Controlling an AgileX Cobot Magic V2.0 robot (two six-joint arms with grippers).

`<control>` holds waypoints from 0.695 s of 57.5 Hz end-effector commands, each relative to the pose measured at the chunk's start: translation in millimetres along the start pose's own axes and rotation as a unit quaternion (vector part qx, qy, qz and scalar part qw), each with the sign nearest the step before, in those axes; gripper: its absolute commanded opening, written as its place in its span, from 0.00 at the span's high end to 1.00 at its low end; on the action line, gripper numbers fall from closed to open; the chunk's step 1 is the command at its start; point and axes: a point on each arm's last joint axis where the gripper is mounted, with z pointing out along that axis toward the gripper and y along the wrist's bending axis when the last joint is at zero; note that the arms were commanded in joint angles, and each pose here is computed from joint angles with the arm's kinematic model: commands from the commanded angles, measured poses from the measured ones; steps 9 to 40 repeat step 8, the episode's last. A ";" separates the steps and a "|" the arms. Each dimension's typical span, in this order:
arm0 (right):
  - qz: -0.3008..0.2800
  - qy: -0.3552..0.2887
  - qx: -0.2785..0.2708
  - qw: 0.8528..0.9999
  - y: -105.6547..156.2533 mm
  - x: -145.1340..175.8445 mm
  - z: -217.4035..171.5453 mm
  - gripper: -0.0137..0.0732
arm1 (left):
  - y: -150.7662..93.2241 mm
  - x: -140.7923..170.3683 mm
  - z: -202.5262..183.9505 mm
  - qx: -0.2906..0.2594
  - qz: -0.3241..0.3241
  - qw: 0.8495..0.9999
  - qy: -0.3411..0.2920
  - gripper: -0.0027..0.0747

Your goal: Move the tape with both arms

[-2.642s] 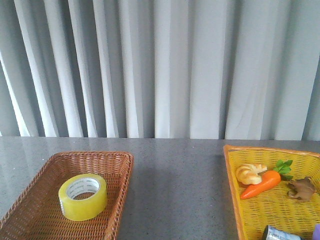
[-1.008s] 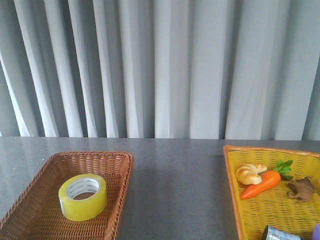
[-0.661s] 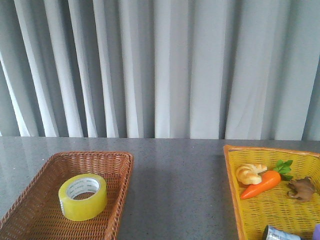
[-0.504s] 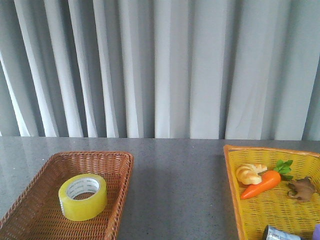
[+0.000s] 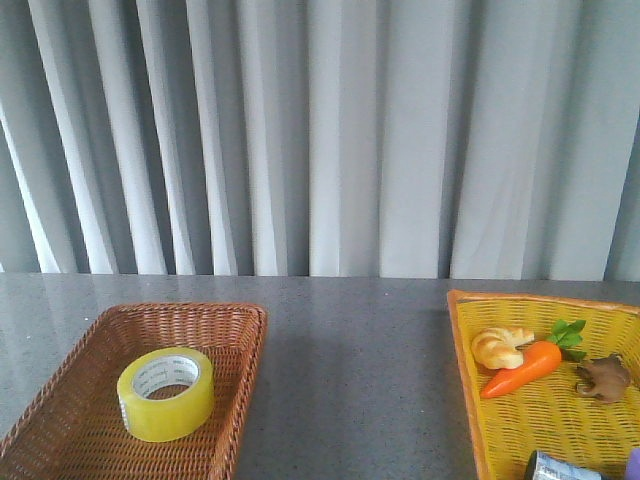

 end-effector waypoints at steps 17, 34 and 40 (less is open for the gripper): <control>-0.003 -0.040 0.005 0.999 -0.7 -6.1 -0.7 0.85 | 0.4 -9.7 -2.0 -0.002 -0.006 0.999 -0.046 0.97; -0.003 -0.040 0.005 0.999 -0.7 -6.1 -0.7 0.85 | 0.4 -9.7 -2.0 -0.002 -0.006 0.999 -0.046 0.97; -0.003 -0.040 0.005 0.999 -0.7 -6.1 -0.7 0.85 | 0.4 -9.7 -2.0 -0.002 -0.006 0.999 -0.046 0.97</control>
